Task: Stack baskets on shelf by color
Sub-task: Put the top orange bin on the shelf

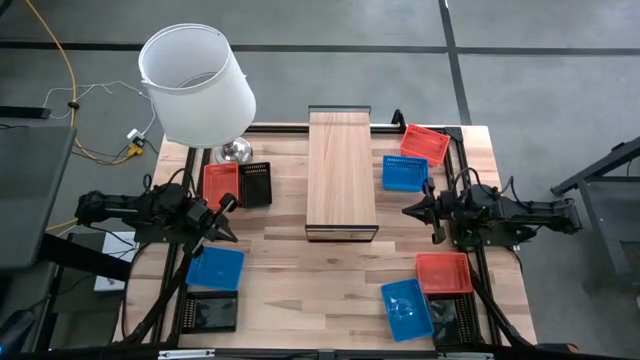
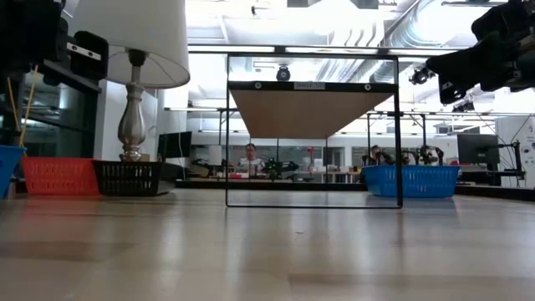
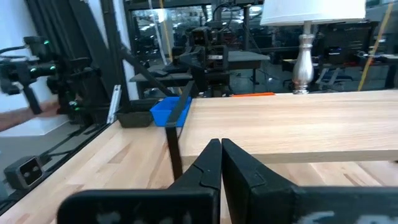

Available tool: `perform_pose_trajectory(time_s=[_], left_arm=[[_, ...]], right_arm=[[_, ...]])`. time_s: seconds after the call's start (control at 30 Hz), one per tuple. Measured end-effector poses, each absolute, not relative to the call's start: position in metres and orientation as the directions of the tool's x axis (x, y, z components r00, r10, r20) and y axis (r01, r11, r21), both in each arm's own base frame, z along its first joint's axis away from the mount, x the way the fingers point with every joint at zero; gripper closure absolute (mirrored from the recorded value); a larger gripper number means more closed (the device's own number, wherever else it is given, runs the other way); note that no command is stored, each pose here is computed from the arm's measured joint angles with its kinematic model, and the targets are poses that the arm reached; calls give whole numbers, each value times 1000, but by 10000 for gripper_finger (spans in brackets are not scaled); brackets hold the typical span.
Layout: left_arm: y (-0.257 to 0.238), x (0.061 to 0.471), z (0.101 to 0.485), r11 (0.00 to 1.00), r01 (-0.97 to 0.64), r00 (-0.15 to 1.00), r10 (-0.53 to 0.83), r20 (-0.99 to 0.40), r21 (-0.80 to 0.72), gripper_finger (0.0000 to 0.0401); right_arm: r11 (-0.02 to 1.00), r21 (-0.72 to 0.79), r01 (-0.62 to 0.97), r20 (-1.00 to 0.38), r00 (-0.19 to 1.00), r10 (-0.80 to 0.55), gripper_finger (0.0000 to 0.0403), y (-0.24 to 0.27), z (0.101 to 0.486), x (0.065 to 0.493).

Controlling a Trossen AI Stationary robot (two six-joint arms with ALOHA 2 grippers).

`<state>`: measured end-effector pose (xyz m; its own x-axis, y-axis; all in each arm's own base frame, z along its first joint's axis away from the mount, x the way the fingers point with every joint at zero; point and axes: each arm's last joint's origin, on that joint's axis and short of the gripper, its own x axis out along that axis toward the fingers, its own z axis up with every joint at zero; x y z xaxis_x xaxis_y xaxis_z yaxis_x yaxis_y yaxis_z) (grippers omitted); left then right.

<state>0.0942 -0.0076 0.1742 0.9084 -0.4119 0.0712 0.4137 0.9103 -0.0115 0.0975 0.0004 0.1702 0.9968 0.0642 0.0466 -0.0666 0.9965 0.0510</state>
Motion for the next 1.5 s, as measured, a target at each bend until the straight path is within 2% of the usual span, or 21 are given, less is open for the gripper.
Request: perform_pose_trajectory(time_s=[0.13, 0.2, 0.3, 0.4, 0.47, 0.57, 0.7, 0.8, 0.87, 1.0, 1.1, 1.33, 1.5], left_arm=[[-8, 94, 174, 910, 414, 908, -412, 71, -11, 400], [-8, 94, 174, 910, 414, 908, -412, 72, -11, 400], [-8, 94, 174, 910, 414, 908, -412, 71, -11, 400], [-8, 94, 174, 910, 414, 908, -412, 71, -11, 400], [-8, 94, 174, 910, 414, 908, -412, 71, -11, 400], [-8, 94, 174, 910, 414, 908, -412, 71, -11, 400], [-8, 94, 174, 910, 414, 908, -412, 71, -12, 400], [-8, 94, 174, 910, 414, 908, -412, 71, -12, 400], [-8, 94, 174, 910, 414, 908, -412, 71, -12, 400], [-8, 94, 174, 910, 414, 908, -412, 71, -11, 400], [-8, 94, 174, 910, 414, 909, -412, 71, -12, 400], [-8, 94, 174, 910, 414, 908, -412, 71, -12, 400], [-8, 94, 174, 910, 414, 908, -412, 71, -12, 400]], right_arm=[[991, 112, -71, 54, 996, 65, 402, 0, 171, 97], [995, 94, -39, 111, 993, 29, 402, -1, 177, 97], [991, 94, 96, 266, 957, -118, 402, -5, 192, 94], [948, 190, 256, 373, 874, -311, 402, -10, 204, 90], [928, 202, 312, 380, 849, -368, 402, -12, 206, 91], [880, 188, 436, 297, 829, -474, 402, -15, 212, 97], [680, 182, 710, 126, 669, -732, 402, -27, 229, 109], [448, 130, 884, -16, 454, -891, 402, -39, 240, 119], [319, 83, 944, -91, 326, -941, 402, -48, 247, 124], [169, 13, 985, -256, 167, -952, 400, -71, 255, 133], [51, -42, 998, -378, 31, -925, 382, -89, 249, 135], [-168, -152, 974, -554, -225, -801, 286, -120, 218, 129], [-256, -191, 948, -605, -319, -730, 223, -133, 201, 128]])
